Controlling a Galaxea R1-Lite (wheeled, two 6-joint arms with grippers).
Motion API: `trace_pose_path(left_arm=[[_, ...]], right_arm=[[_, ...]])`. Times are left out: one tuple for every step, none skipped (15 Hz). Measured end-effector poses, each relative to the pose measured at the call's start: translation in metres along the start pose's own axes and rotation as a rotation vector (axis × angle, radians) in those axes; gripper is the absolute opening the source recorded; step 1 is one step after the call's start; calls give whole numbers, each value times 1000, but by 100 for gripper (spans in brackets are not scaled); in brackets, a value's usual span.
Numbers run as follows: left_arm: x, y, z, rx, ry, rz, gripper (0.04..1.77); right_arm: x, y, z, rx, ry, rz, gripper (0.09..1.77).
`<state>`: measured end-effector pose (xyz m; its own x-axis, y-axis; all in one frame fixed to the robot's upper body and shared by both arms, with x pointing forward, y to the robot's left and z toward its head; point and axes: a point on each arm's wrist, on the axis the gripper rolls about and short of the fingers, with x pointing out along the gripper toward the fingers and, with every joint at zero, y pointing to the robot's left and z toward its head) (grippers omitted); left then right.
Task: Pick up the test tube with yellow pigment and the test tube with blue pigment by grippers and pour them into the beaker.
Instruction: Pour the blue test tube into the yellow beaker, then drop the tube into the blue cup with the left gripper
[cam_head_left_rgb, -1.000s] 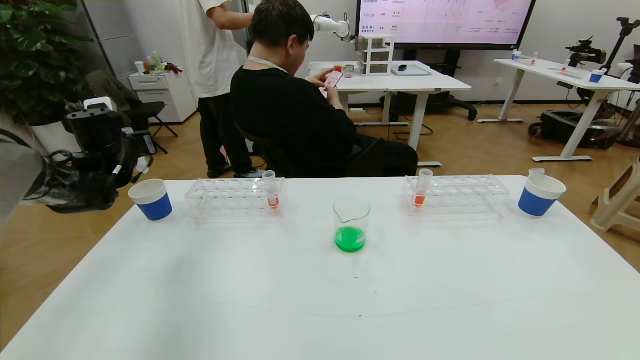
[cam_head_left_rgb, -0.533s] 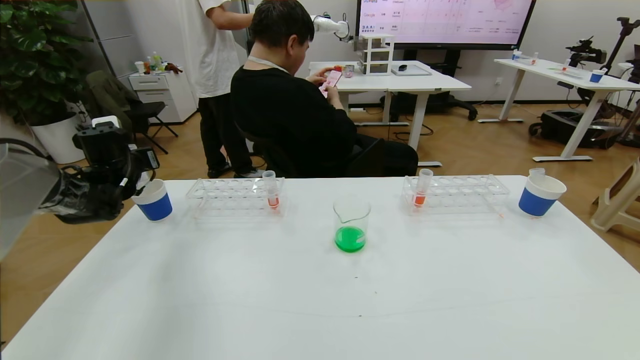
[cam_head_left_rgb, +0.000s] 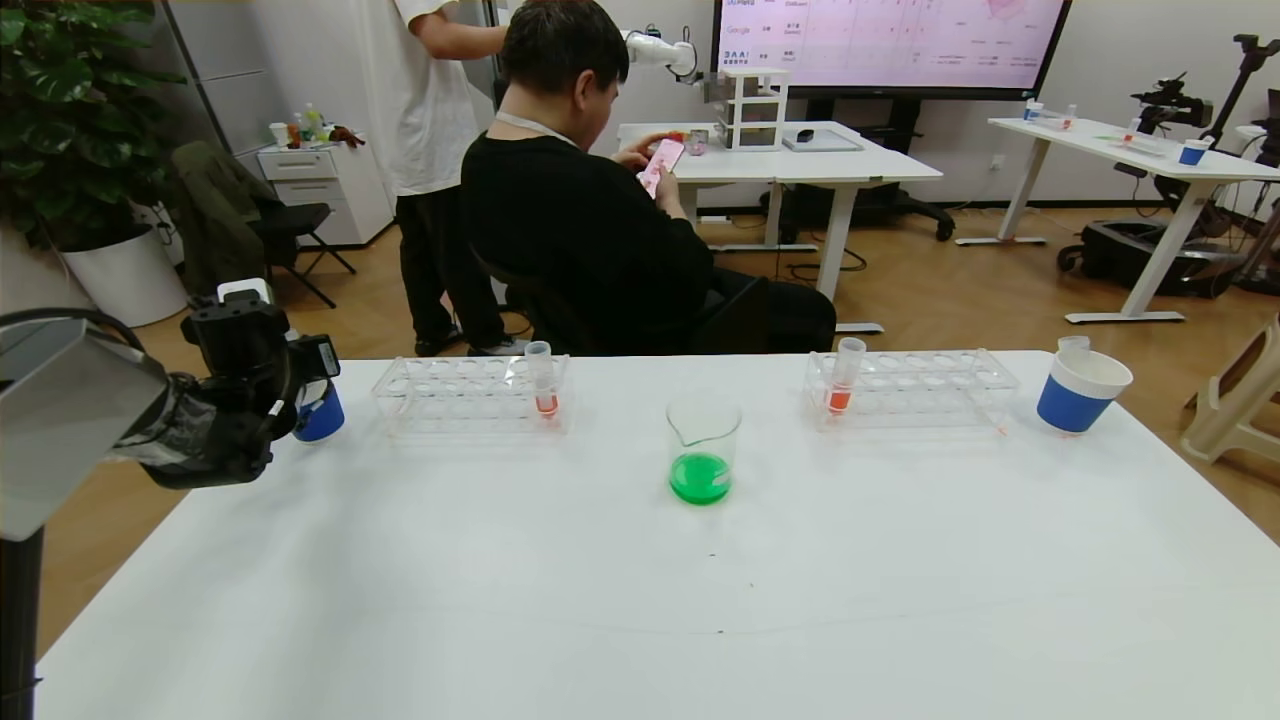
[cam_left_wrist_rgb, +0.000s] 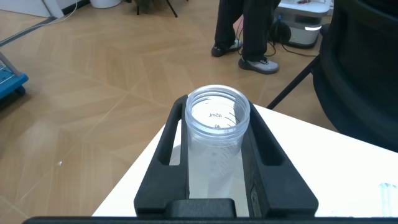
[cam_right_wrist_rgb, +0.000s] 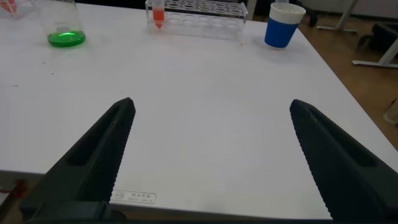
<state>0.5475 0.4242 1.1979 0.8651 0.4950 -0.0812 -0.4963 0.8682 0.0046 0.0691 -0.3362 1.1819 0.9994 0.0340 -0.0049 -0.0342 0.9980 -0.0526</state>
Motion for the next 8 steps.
trace_pose_path(left_arm=[[0,1,-1,1,3,1,50],[0,1,-2,1,5,2,50],[0,1,-3,3,7,2,50],[0,1,-4,4,11,2,55],[-1,2,-6,7,18,3,77],[-2,2,-6,11,22,2,112],[-3,2,-6,18,23,2,147],[-4,1,-3,22,19,0,170]], right_arm=[[0,0,0,0,0,0,174],[0,0,0,0,0,0,174],[0,0,0,0,0,0,174],[0,0,0,0,0,0,174],[0,0,0,0,0,0,174],[0,0,0,0,0,0,174],[0,0,0,0,0,0,174],[0,0,0,0,0,0,174]])
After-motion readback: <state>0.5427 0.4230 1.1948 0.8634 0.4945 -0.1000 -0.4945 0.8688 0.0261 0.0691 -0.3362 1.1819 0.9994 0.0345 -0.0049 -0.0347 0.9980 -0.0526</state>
